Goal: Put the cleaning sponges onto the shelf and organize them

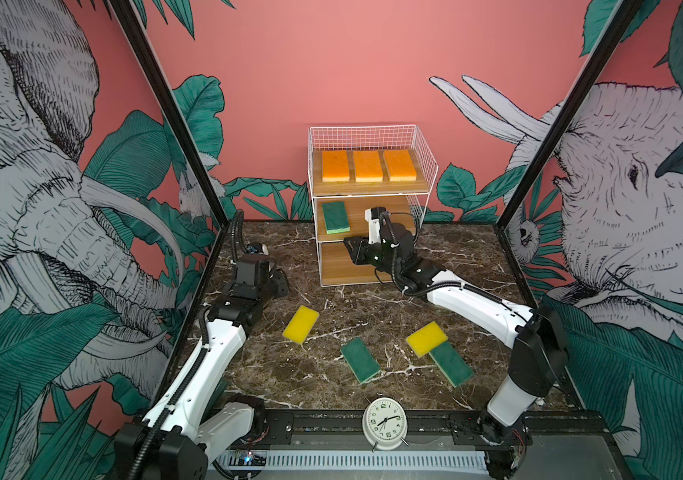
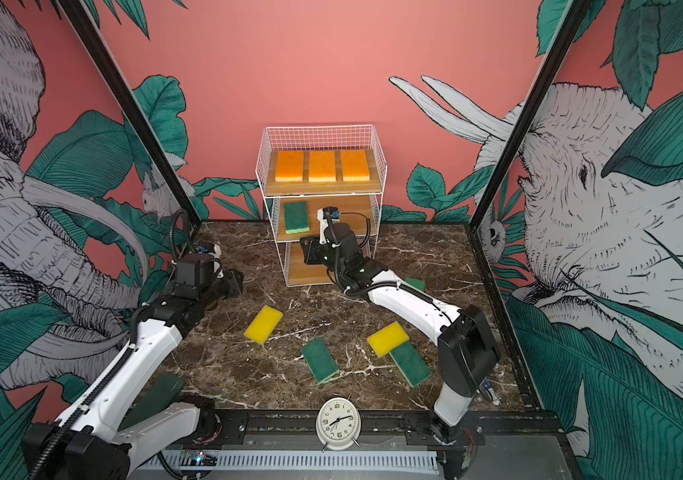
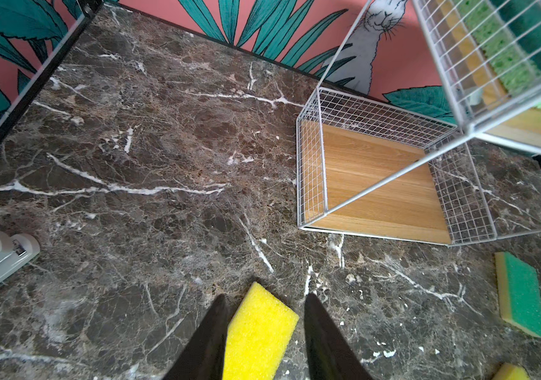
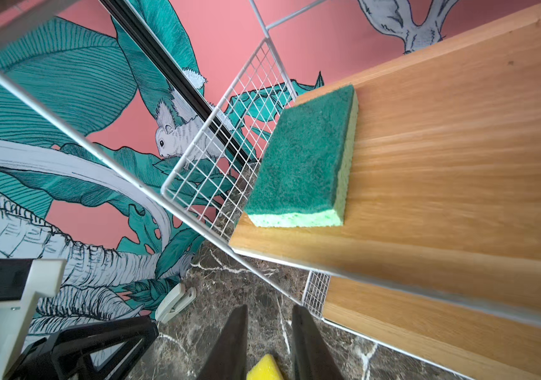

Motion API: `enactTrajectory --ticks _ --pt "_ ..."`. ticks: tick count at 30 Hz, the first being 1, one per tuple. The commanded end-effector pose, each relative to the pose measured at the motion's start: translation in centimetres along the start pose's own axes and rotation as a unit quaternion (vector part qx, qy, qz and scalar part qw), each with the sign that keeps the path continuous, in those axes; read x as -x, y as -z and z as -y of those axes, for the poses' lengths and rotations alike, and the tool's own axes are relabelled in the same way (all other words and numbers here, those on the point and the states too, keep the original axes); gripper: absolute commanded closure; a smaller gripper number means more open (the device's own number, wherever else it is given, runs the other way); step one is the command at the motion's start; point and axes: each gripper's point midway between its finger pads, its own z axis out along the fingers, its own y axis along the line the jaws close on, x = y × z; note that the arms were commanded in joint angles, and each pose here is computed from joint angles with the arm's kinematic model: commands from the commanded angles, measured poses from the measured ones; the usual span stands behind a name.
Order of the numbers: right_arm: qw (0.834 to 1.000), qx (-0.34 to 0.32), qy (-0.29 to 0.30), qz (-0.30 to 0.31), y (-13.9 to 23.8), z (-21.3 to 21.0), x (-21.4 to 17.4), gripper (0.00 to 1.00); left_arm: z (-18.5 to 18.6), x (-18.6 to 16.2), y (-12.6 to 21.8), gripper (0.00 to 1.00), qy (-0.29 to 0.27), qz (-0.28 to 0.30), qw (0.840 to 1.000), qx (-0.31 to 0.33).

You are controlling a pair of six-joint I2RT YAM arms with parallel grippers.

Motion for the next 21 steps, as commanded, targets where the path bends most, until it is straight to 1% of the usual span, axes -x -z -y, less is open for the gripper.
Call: enactTrajectory --ticks 1,12,21 --pt "0.999 0.003 0.003 0.033 -0.4 -1.1 2.1 0.74 0.5 0.7 -0.4 0.60 0.002 0.015 1.000 -0.021" --pt "0.999 -0.019 0.021 0.040 -1.5 -0.6 2.5 0.80 0.2 1.0 -0.9 0.61 0.004 0.022 0.999 -0.026" --pt "0.998 -0.042 0.034 0.040 -2.1 0.4 2.3 0.80 0.3 1.3 -1.5 0.61 0.006 0.023 0.999 -0.032"
